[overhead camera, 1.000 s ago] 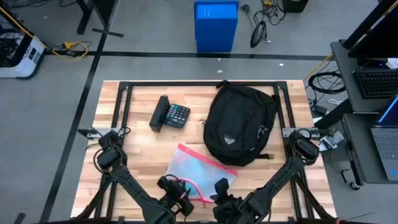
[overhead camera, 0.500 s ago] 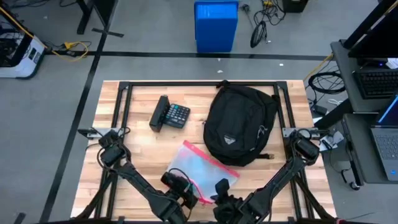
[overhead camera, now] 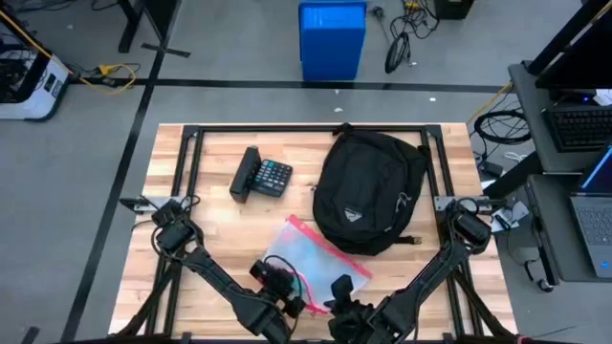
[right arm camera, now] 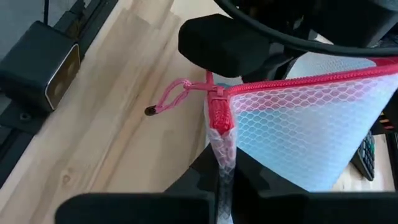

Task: Unpack backpack
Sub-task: Remove the black pen from the white zip bag

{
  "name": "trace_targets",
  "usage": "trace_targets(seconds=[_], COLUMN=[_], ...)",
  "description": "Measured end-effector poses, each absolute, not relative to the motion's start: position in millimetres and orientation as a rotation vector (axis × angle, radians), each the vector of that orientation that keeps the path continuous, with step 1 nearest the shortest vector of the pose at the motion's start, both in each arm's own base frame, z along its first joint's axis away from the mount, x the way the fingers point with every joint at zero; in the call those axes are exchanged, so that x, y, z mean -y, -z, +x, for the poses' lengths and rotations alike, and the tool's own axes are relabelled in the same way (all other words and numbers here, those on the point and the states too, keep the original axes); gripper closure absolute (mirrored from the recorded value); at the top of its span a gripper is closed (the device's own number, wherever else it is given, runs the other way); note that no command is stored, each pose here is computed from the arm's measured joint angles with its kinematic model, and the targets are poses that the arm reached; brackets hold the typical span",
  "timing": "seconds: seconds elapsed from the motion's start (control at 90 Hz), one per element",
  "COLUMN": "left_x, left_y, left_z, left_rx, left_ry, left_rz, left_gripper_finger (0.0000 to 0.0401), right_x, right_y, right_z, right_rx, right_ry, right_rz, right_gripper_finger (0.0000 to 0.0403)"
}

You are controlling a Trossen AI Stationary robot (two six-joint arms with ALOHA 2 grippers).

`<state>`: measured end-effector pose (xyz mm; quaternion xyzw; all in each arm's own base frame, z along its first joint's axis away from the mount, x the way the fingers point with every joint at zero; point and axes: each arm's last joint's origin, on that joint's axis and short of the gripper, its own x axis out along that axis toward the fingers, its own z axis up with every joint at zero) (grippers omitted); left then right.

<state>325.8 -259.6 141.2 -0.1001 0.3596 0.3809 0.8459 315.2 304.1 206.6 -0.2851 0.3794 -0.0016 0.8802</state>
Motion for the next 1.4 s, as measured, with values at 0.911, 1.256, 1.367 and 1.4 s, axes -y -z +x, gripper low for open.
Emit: trace_targets(seconds=[0.911,1.256,1.367,1.4], left_x=[305.4,305.1,302.0,300.8], left_y=[-187.7,-171.0,-163.5,-161.5], left_z=[291.0,293.4,298.9,300.9], left_rx=[-0.847,-0.984,-0.982,-0.980], left_ry=[-0.614,-0.372,-0.341,-0.335], left_rz=[0.106,0.507,0.541,0.546], left_gripper_finger=[0.0401,0.0292,0.0237,0.0224], right_x=[-297.4,-297.9,-297.9,-297.9], right_y=[-202.6,-202.6,-202.6,-202.6], right_z=[308.9,308.2,308.2,308.1], right_rx=[-0.863,-0.864,-0.864,-0.864], right_ry=[0.053,0.051,0.050,0.050], right_rz=[-0.583,-0.588,-0.588,-0.588], right_gripper_finger=[0.0403,0.0403,0.0403,0.0403])
